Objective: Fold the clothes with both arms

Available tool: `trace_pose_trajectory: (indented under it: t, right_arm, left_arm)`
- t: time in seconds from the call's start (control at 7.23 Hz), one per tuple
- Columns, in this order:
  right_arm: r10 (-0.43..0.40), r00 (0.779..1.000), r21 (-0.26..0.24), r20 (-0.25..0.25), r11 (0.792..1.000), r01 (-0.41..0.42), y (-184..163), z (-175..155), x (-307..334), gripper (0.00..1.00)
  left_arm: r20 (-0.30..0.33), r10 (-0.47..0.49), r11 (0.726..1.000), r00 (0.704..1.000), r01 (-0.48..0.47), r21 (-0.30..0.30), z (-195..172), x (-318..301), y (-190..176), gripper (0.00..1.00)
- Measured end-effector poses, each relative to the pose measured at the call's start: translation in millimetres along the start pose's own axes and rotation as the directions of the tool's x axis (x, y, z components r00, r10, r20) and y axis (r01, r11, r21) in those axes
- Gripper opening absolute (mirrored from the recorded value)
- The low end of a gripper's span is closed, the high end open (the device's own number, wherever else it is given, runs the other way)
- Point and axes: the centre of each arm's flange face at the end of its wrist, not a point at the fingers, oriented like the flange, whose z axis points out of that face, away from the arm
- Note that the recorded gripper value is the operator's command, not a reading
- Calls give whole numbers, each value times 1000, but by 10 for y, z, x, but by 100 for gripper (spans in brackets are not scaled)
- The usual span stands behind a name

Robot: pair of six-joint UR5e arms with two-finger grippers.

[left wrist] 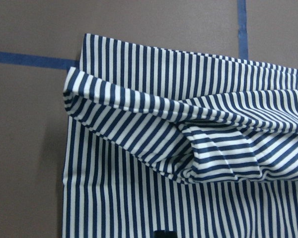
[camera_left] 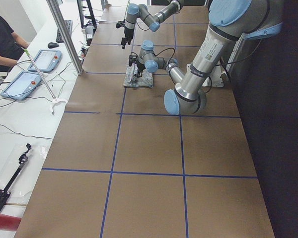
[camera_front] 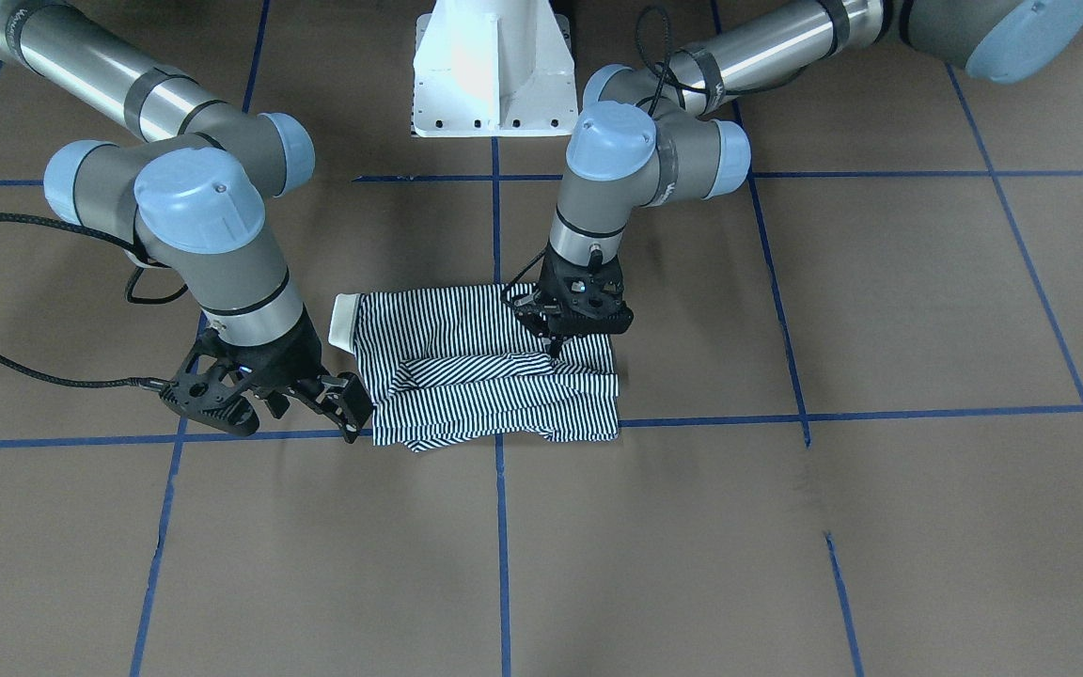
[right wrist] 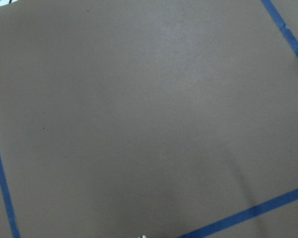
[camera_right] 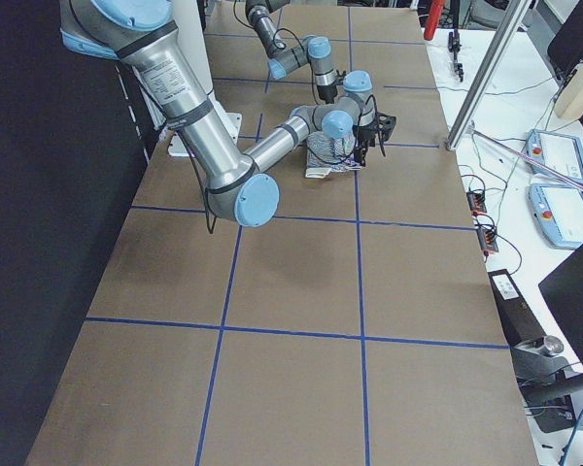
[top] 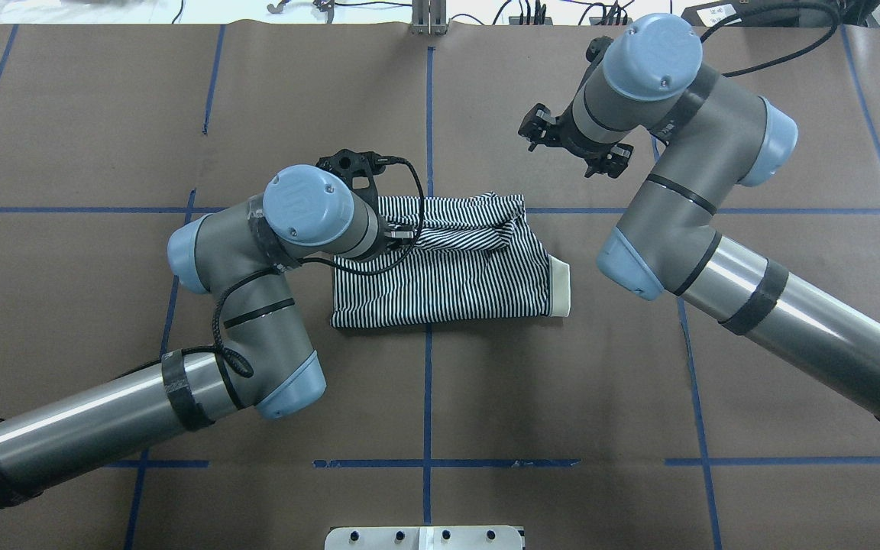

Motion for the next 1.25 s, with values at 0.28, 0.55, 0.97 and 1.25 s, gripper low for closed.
trace_pose_trajectory:
  t: [0.28,0.55,0.97,1.25]
  right_arm:
    - [3,1000,-9,-1,1000,-3,24,-19,145,100]
    - [5,1000,-9,6,1000,-5,41,-72,173,100]
    - [43,996,-70,73,997,-37,690,-319,-10,1]
    - [25,995,-149,97,989,-10,1475,-300,-198,0]
  left_arm:
    - [5,19,997,1000,-19,76,38,-81,-803,0]
    - [16,42,992,999,-44,115,-39,-248,-1373,0]
    - [-54,56,996,997,-51,76,-480,-652,-1509,0]
    - [-78,99,993,992,-94,73,-898,-1310,-1583,0]
